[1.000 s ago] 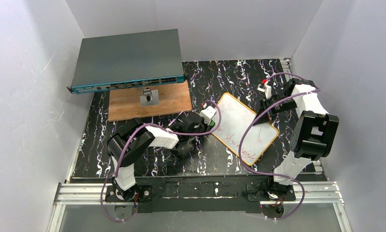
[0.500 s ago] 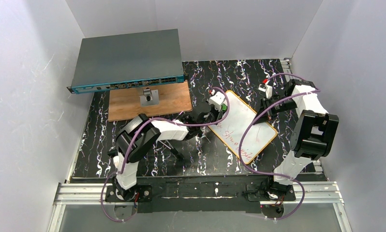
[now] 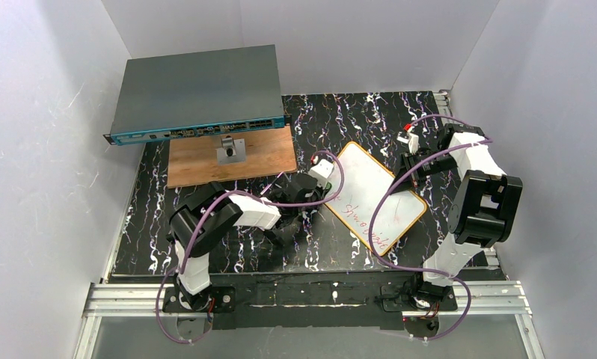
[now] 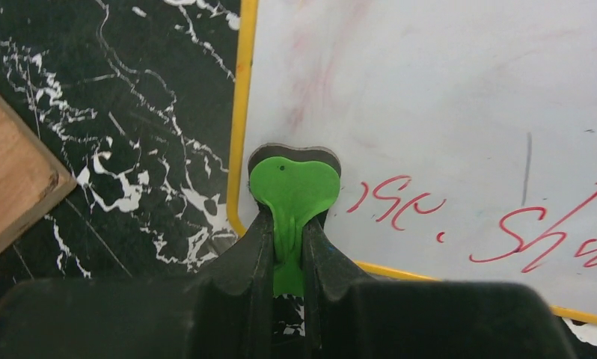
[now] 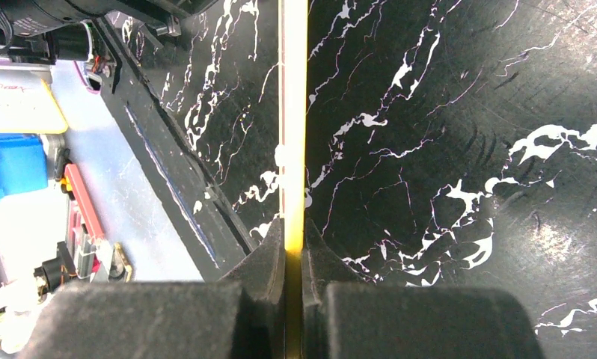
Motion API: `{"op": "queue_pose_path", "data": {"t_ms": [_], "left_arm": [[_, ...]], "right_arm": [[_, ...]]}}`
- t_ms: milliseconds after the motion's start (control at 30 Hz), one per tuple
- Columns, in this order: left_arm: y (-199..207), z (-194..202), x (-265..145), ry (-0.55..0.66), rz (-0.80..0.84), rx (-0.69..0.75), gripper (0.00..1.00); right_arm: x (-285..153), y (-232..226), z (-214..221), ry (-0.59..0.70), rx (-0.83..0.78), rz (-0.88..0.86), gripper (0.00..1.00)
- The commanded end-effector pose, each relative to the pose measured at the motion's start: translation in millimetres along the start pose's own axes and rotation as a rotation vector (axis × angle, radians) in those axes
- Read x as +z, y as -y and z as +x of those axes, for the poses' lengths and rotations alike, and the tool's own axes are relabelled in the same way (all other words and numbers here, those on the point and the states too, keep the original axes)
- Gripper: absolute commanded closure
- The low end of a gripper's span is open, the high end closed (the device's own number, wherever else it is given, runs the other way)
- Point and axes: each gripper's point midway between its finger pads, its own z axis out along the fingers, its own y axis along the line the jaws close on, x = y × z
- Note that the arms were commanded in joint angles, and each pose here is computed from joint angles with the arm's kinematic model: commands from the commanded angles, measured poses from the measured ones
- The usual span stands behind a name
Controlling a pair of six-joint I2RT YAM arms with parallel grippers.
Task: Erase the whiteboard
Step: Erase the whiteboard at the center of the board.
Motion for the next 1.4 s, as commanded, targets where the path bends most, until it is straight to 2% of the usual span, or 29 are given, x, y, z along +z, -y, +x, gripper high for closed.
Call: {"op": "queue_pose_path", "data": {"t_ms": [0,133,233,333,433,667,733,800,933,1067,1200,1367], "left_arm": [[-16.5,25.0,-8.5,-0.093,-0.085,-0.054,1.0],[-23.7,19.3,-3.7,-0.117,-0.071,-0.138,1.0],[-20.1,14.8,7.5,-0.158,0.003,-0.155,1.0],[7.0,12.5,10.4,-0.154,0.18,-0.131,1.0],[36.4,7.6,2.7,-0.11,0.33,-0.177,1.0],[84.0,4.7,-8.1,-0.077,0.448,-0.213,1.0],[85.5,-2.8,-6.7,-0.056,0.441,-0.24,1.0],[69.5,-11.3,-3.9,-0.031,0.355,-0.24,1.0],[-8.1,-19.9,-1.8,-0.079,-0.002,-0.234,1.0],[-58.5,-29.5,-8.1,-0.138,-0.179,-0.185,1.0],[-61.1,-33.7,-5.9,-0.181,-0.147,-0.186,1.0],[-35.2,-31.6,-1.6,-0.14,-0.002,-0.215,1.0]], "right_arm": [[0.6,-5.1,7.4,-0.033,0.001,0.002,0.99],[-1.1,-2.5,7.5,-0.039,-0.003,0.023,0.99],[-1.5,-2.9,6.1,-0.035,-0.003,0.026,0.99],[-1.4,-3.6,4.3,-0.031,-0.002,0.02,0.99],[-1.0,-4.1,3.3,-0.026,-0.003,0.017,0.99],[1.4,-5.0,2.7,-0.026,-0.001,0.007,0.99],[1.9,-4.7,3.1,-0.026,-0.001,0.007,0.99],[1.6,-5.0,3.6,-0.026,-0.001,0.01,0.99],[1.6,-3.7,4.3,-0.024,-0.001,0.02,0.99],[1.7,-2.8,2.9,-0.022,-0.002,0.024,0.99],[1.6,-2.6,2.6,-0.02,-0.002,0.025,0.99],[1.7,-2.2,2.8,-0.021,-0.001,0.027,0.99]]}}
